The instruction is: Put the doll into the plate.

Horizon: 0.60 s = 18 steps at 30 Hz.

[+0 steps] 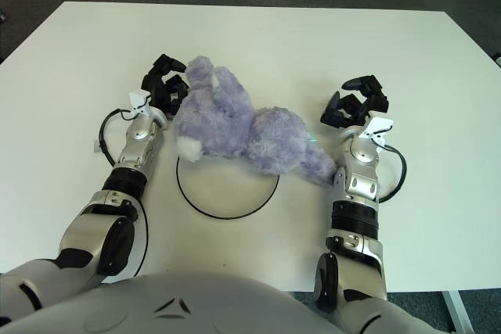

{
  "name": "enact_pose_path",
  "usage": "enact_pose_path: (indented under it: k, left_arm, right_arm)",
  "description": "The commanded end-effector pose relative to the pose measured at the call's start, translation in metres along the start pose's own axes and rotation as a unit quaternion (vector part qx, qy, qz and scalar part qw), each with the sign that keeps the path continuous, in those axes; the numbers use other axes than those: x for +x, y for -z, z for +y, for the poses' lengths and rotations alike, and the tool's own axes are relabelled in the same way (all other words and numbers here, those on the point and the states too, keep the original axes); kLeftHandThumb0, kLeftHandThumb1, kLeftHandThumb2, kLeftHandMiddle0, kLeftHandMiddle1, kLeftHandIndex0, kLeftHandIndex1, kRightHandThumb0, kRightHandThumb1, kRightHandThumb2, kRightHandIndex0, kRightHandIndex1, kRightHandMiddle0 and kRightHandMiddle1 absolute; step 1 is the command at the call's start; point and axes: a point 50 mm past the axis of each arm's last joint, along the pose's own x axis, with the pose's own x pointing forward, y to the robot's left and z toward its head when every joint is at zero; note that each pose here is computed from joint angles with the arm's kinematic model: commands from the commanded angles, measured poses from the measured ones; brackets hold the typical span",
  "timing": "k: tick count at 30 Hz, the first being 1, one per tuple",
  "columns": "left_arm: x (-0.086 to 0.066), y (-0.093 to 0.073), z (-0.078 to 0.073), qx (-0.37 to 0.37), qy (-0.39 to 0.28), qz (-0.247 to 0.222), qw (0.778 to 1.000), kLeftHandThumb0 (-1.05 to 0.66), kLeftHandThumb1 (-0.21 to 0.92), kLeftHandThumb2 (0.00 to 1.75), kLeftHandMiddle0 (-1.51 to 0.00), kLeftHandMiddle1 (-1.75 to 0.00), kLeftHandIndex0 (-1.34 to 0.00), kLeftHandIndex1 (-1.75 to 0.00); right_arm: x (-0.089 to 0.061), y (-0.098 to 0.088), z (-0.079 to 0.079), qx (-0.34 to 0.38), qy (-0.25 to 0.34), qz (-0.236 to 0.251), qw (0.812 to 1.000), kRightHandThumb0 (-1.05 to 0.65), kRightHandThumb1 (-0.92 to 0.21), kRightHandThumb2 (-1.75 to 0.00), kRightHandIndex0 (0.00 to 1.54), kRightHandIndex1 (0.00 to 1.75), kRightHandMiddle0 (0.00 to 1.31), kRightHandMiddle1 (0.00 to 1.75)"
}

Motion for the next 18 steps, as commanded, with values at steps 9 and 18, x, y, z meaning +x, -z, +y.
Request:
enact_pose_path:
  k: [9, 18]
  left_arm:
    - [-0.002, 0.002, -0.001, 0.003, -0.005, -0.002, 1.000, -0.01, 0.20, 1.47, -0.59, -1.75, -0.57, -1.75]
    - [-0.001, 0.002, -0.001, -0.003, -0.014, -0.002, 1.000, -0.01, 0.07, 1.61, -0.79, -1.75, -0.58, -1.73]
  right_arm:
    - [-0.004, 0.013, 0.006, 0.015, -0.008, 0.034, 0.999, -0.01, 0.06, -1.75, 0.87, 1.74, 0.68, 1.75]
    - [-0.009, -0.002, 0.008, 0.026, -0.027, 0.033, 0.999, -0.01, 0.06, -1.75, 0.88, 1.75, 0.69, 1.74]
